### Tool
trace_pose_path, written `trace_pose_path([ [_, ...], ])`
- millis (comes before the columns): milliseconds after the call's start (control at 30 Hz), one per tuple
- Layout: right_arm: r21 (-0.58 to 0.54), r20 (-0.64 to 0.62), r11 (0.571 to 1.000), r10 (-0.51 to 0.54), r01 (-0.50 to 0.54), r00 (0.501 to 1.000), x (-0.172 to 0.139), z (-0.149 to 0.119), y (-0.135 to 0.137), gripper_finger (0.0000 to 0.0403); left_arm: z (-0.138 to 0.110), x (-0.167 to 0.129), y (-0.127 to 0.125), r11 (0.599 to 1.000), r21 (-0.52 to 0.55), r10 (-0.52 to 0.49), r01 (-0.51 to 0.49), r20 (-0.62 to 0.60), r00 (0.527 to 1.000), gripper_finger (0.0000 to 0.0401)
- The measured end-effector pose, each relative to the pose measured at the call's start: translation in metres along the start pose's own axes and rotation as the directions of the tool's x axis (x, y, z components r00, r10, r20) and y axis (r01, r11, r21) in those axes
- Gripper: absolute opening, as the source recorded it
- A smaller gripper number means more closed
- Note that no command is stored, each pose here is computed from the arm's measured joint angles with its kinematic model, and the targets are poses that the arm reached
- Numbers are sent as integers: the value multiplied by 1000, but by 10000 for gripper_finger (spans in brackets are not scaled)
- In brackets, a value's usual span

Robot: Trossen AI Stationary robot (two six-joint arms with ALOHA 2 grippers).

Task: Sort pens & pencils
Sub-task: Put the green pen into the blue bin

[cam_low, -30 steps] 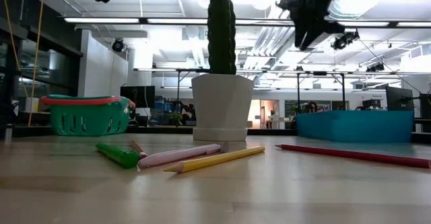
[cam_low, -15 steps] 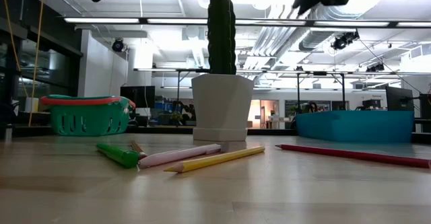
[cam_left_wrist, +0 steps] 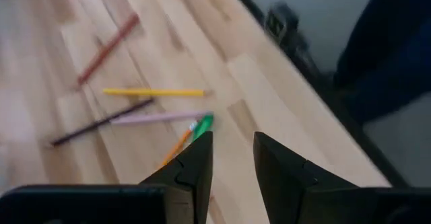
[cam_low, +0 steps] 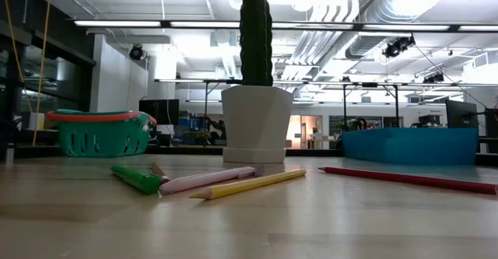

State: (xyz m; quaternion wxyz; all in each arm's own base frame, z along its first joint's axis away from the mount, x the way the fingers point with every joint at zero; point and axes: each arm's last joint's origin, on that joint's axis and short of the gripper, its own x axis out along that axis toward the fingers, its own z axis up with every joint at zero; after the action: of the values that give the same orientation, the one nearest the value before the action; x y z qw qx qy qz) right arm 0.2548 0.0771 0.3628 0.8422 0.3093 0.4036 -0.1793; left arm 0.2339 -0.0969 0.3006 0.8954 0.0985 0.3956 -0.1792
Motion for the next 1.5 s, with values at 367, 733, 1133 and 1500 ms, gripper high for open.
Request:
trace_pose_path([
  [367,-7,-33,1000,-14,13,999,14,-22,19,78,-19,106,-2,999,25,-13,22,-314,949,97],
  [733,-7,-2,1000,-20,20,1000,7,-39,27,78,-25,130,15,995,93,72,-42,-342,937,97],
  [1133,5,-8,999,-46,46,999,7,-40,24,78,-28,133,39,987,149,-8,62,-339,941,97],
  [1500,32,-4,997,-67,67,998,6,-41,23,78,-40,154,37,970,196,-57,147,-402,914,97],
])
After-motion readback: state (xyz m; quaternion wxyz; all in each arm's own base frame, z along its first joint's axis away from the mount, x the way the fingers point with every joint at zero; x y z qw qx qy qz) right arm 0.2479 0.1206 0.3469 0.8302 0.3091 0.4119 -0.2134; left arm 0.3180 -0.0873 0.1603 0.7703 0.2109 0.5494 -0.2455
